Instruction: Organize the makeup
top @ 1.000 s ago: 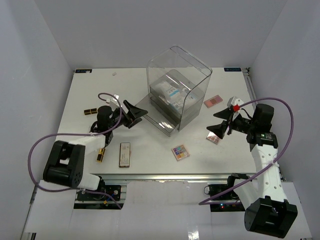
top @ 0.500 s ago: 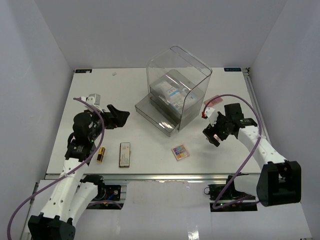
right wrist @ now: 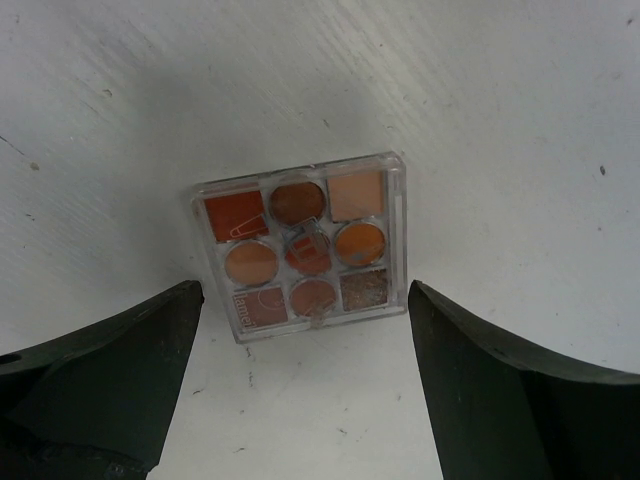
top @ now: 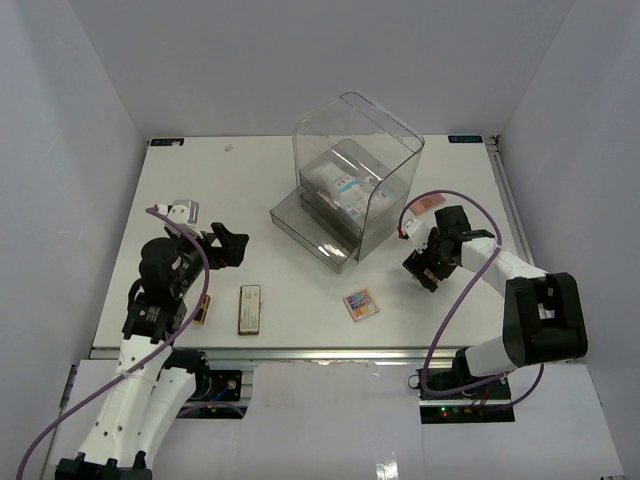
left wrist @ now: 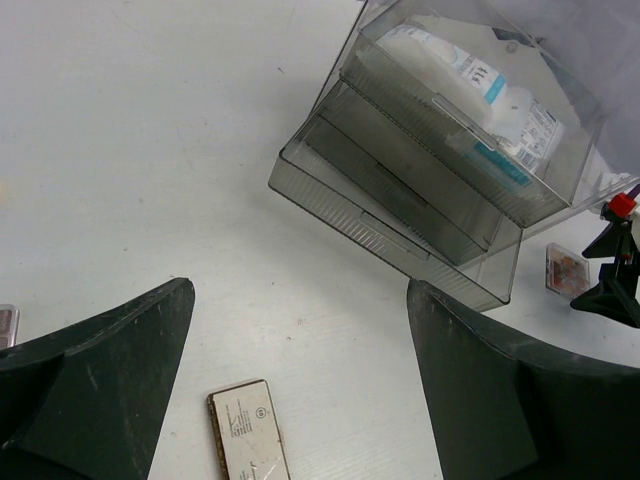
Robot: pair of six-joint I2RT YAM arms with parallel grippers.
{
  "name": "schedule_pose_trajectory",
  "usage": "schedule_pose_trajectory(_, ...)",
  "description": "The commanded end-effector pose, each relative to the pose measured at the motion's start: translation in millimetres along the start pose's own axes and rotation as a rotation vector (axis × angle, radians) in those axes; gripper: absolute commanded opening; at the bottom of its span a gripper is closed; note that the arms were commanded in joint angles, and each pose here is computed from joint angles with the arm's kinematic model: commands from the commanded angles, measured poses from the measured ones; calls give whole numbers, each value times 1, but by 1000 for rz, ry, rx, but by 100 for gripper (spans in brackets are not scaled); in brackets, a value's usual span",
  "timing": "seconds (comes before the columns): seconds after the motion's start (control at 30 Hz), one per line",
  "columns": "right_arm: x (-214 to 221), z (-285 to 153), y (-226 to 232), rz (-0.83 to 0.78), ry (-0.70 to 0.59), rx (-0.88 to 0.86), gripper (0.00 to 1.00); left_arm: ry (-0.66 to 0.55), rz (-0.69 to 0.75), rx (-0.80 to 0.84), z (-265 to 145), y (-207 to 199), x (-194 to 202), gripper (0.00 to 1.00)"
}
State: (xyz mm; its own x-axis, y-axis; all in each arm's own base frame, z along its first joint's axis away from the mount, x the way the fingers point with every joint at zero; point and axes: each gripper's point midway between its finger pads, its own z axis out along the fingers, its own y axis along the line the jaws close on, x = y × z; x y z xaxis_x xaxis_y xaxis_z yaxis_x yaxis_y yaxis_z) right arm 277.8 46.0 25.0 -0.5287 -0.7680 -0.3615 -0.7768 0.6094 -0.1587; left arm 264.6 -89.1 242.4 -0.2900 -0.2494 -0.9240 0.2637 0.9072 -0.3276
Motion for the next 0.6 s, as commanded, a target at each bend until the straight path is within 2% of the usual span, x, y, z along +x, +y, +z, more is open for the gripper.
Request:
schedule_pose_trajectory(0.0, -17, 6, -4, -68, -62, -20, 90, 3, 19, -23, 0, 6, 1, 98)
schedule_pose_trajectory(0.13, -12, 15, -2, -81, -42, -41, 91, -1, 21, -26, -1, 6, 1, 98)
schedule_pose_trajectory(0.27, -5, 19, -4, -79, -33, -57, 99, -8, 20, -25, -2, 6, -1, 98)
schedule_pose_trajectory(0.3, -3, 19, -4, -73, -30, -62, 93, -10, 22, -23, -2, 5, -2, 98)
schedule_pose_trajectory(0.4, 2, 19, 2, -63, -27, -106, 85, -8, 22, -24, -2, 5, -1, 98)
schedule_pose_trajectory(0.43, 3, 18, 1, -58, -28, -113, 79, -8, 22, -22, -2, 5, -1, 98)
schedule_pose_trajectory(0.57, 5, 16, 9, -59, -42, -158, 69, -7, 21, -21, -2, 5, -1, 98)
